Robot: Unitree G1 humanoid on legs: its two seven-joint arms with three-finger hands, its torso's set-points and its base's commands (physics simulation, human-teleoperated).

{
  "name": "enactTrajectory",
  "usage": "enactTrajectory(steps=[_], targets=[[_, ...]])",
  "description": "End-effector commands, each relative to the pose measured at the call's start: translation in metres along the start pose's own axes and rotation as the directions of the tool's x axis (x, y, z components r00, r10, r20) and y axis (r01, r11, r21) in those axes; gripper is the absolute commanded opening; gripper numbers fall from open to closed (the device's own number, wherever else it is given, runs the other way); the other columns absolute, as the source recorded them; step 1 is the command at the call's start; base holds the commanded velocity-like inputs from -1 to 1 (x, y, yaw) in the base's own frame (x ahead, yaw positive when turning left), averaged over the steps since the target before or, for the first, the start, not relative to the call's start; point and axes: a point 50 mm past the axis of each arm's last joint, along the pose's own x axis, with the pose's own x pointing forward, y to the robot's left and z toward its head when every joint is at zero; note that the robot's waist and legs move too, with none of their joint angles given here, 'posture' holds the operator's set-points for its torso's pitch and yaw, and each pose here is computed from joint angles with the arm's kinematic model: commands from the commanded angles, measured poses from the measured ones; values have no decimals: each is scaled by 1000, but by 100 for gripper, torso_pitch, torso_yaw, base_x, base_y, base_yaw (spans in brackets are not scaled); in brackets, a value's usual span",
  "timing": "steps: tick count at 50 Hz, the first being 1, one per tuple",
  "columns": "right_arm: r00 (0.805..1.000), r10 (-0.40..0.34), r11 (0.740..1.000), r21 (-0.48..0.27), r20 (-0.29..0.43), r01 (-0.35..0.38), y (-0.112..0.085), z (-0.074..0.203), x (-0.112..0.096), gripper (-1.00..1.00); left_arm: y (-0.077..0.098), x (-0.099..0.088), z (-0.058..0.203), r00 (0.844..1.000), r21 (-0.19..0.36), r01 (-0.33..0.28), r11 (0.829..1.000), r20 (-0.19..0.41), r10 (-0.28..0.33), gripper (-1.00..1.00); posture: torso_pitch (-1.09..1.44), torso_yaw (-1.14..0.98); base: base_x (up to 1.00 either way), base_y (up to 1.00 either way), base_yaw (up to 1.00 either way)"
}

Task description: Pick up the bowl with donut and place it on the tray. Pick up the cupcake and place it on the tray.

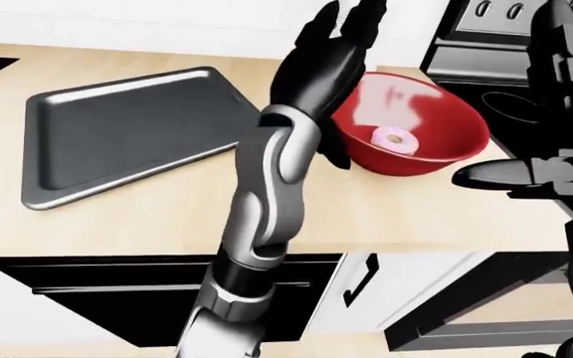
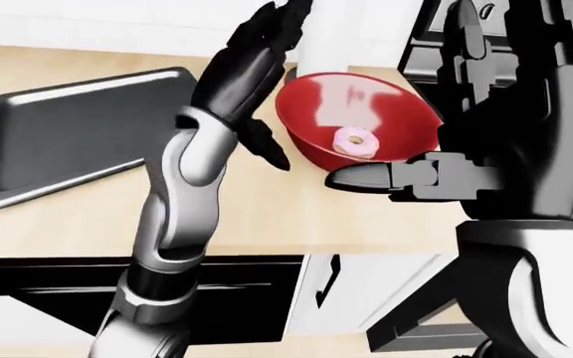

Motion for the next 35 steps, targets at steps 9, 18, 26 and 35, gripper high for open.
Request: enactTrajectory(steps=[9, 18, 26, 35], targets=[[998, -10, 1000, 1, 58, 10, -2, 7, 1, 100, -9, 12, 6, 994, 156, -60, 986, 95, 45, 100, 0, 0, 0, 0, 0], [998, -16, 1000, 4, 59, 16, -4, 6, 1, 100, -26, 11, 5, 994, 197, 18, 980, 101, -38, 100, 0, 0, 0, 0, 0], [998, -21, 1000, 7, 61, 20, -4, 6, 0, 100, -34, 12, 6, 992, 206, 41, 978, 107, -64, 100, 0, 0, 0, 0, 0], [998, -23, 1000, 8, 56, 23, -5, 5, -2, 100, -46, 12, 6, 991, 211, 61, 976, 107, -85, -3, 0, 0, 0, 0, 0]])
